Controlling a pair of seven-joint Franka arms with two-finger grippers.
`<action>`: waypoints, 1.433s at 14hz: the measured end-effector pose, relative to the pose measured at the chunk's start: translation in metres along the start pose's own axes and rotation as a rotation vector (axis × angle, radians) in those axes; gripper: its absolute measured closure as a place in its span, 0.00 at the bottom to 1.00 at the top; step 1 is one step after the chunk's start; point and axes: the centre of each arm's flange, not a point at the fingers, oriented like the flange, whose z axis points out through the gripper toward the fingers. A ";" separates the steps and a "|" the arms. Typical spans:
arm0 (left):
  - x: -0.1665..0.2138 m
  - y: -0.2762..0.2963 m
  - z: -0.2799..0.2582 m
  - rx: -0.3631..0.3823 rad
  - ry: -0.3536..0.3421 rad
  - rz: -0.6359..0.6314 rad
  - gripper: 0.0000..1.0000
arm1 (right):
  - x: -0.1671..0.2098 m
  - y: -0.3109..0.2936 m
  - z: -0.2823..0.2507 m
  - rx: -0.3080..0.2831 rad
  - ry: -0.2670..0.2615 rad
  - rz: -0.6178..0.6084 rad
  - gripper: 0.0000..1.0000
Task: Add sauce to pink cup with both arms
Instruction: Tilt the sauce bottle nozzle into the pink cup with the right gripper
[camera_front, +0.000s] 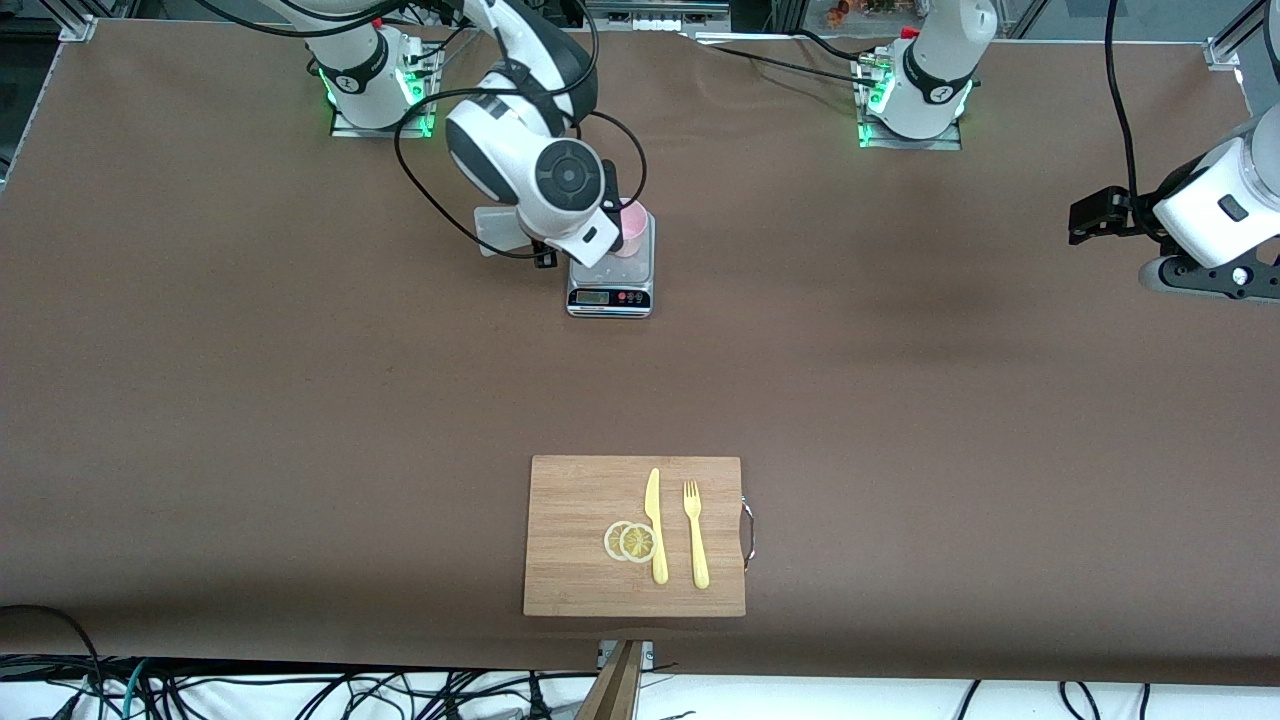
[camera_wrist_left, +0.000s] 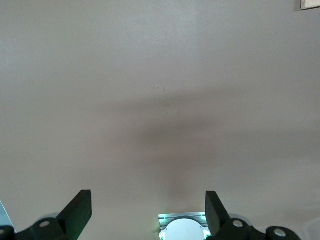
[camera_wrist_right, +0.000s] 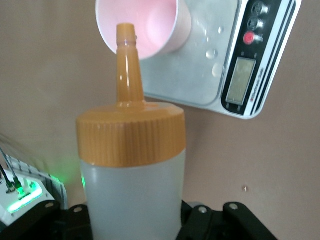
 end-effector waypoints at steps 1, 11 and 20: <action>0.000 0.000 0.000 0.000 0.000 0.000 0.00 | 0.005 -0.005 0.002 -0.009 -0.036 0.006 0.75; 0.000 0.000 0.000 0.000 0.000 0.000 0.00 | 0.050 -0.030 0.031 -0.082 -0.221 0.056 0.75; 0.000 0.000 0.000 0.000 0.000 0.000 0.00 | 0.032 -0.007 0.013 -0.048 -0.143 0.052 0.75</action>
